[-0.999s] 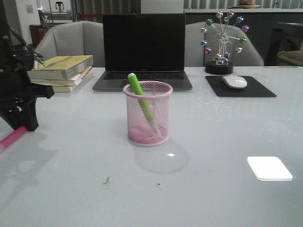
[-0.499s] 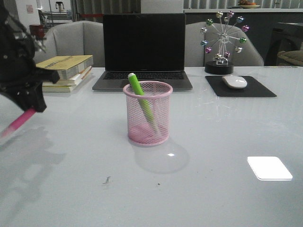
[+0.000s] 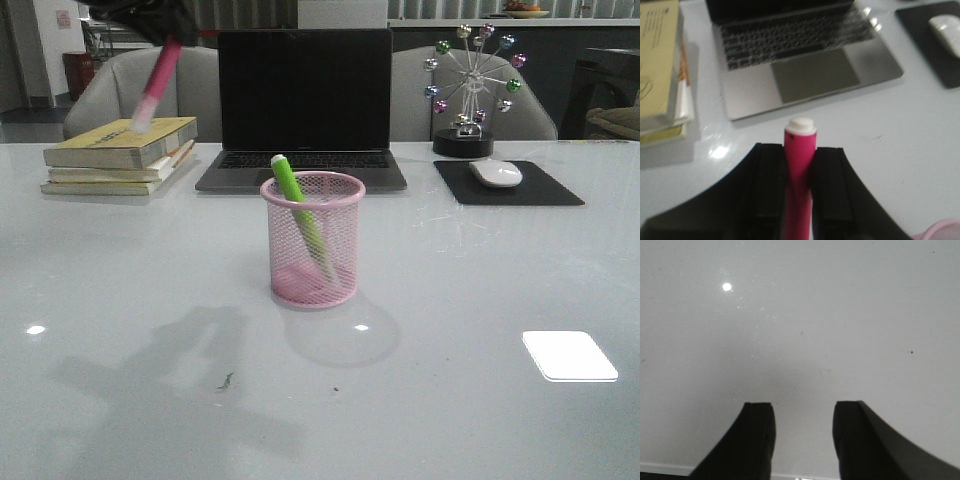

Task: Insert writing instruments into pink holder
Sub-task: 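Lift the pink marker upright and carry it over the holder, then lower the pink marker into the holder and open the left gripper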

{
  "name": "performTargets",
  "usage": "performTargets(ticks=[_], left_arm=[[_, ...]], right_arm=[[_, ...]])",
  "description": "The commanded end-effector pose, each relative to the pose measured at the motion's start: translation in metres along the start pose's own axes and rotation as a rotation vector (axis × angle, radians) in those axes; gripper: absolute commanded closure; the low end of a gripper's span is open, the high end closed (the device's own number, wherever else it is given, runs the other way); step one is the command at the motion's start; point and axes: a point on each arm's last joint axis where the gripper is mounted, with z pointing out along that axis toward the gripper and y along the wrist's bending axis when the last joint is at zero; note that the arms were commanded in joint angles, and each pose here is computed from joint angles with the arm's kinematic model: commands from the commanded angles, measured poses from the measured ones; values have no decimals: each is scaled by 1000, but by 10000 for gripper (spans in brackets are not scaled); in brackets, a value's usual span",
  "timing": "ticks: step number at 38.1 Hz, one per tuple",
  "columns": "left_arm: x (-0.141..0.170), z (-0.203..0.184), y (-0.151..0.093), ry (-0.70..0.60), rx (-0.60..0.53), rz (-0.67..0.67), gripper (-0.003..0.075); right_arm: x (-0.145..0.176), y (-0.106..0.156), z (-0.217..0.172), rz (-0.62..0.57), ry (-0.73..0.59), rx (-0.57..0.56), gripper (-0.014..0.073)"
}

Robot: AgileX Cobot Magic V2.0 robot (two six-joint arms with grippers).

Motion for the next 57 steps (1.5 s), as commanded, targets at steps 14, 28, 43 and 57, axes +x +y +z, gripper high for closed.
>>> performTargets(ticks=[14, 28, 43, 57], left_arm=[[3, -22, -105, -585, 143, -14, 621], [81, -13, -124, -671, 180, -89, 621], [91, -5, -122, -669, 168, -91, 549], [76, -25, -123, -699, 194, -85, 93]], right_arm=[[-10, -2, -7, -11, -70, 16, 199], [-7, -2, -7, -11, -27, 14, 199], [-7, -2, -7, -11, -28, 14, 199], [-7, -2, -7, -11, -28, 14, 199]])
